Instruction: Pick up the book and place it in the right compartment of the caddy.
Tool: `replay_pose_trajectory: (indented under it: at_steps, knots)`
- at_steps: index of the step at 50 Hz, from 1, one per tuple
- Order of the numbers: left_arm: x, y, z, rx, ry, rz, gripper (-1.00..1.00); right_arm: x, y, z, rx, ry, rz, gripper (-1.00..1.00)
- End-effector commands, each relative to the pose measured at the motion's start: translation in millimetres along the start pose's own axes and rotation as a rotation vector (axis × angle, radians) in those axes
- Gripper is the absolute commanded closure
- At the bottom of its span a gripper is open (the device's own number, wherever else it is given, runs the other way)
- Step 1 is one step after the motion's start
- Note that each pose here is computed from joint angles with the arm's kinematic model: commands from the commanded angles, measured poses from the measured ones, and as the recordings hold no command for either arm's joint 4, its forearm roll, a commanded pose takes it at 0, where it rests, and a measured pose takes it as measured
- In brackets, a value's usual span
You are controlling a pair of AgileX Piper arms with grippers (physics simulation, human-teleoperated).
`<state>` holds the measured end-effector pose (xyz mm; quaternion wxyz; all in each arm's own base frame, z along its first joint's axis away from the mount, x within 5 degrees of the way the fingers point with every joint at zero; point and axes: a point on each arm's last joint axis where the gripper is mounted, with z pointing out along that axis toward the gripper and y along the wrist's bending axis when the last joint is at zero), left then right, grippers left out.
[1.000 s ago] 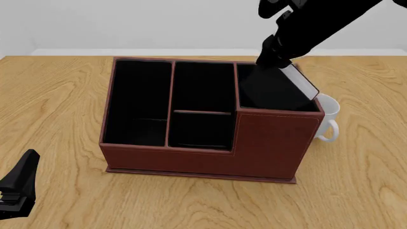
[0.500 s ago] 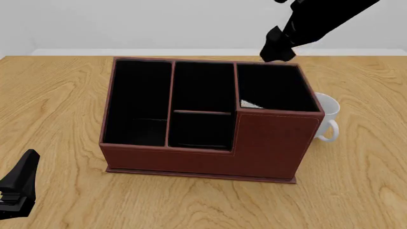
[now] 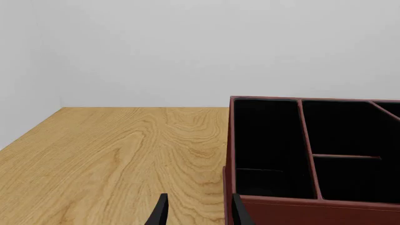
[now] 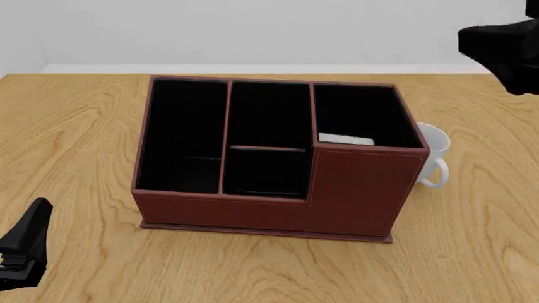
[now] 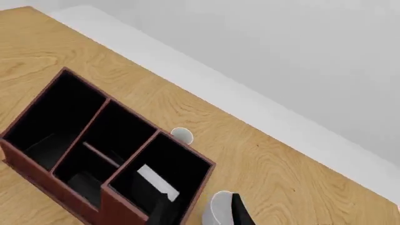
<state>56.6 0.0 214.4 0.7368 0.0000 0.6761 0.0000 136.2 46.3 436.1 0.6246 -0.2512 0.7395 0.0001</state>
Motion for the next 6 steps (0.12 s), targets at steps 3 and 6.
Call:
replay_pose_trajectory:
  at_steps: [3,6]
  knots:
    - [0.0,0.0,0,0.000,0.000,0.000,-1.00,58,16,-74,0.114,-0.227,0.177,-1.00]
    - [0.0,0.0,0,0.000,0.000,0.000,-1.00,71,21,-84,0.123,-0.228,0.229,-1.00]
